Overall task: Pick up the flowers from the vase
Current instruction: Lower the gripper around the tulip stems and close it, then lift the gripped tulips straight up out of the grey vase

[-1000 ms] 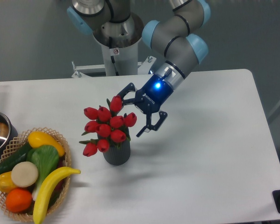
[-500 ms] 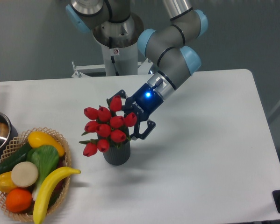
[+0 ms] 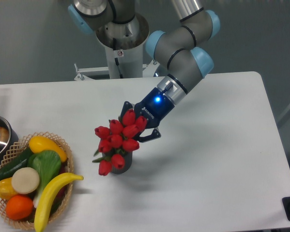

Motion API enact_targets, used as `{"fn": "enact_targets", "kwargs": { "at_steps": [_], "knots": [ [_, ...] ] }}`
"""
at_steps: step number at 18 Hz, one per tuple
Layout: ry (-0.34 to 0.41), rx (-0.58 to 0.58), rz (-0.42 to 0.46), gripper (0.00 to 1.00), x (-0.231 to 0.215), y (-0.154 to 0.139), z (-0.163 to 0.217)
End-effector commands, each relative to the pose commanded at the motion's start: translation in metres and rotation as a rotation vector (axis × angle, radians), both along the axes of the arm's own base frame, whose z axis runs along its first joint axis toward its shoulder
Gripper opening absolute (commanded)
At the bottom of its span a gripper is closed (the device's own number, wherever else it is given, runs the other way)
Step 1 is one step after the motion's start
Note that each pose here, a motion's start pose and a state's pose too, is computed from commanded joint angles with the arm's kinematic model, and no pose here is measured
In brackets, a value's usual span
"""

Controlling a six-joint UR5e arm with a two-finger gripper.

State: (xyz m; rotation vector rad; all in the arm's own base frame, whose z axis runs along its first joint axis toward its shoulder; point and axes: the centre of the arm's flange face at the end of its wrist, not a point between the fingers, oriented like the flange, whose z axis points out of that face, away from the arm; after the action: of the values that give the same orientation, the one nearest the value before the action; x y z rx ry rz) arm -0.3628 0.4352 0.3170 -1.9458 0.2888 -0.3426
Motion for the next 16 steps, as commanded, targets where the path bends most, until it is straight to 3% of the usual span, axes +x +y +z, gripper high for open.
{"fn": "enact_targets", "kwargs": {
  "at_steps": [10, 16],
  "knots": [
    [-0.109, -0.021, 0.112, 0.00, 0.004, -0.004, 0.085],
    [-0.119, -0.010, 0.150, 0.00, -0.004, -0.007, 0.118]
  ]
}}
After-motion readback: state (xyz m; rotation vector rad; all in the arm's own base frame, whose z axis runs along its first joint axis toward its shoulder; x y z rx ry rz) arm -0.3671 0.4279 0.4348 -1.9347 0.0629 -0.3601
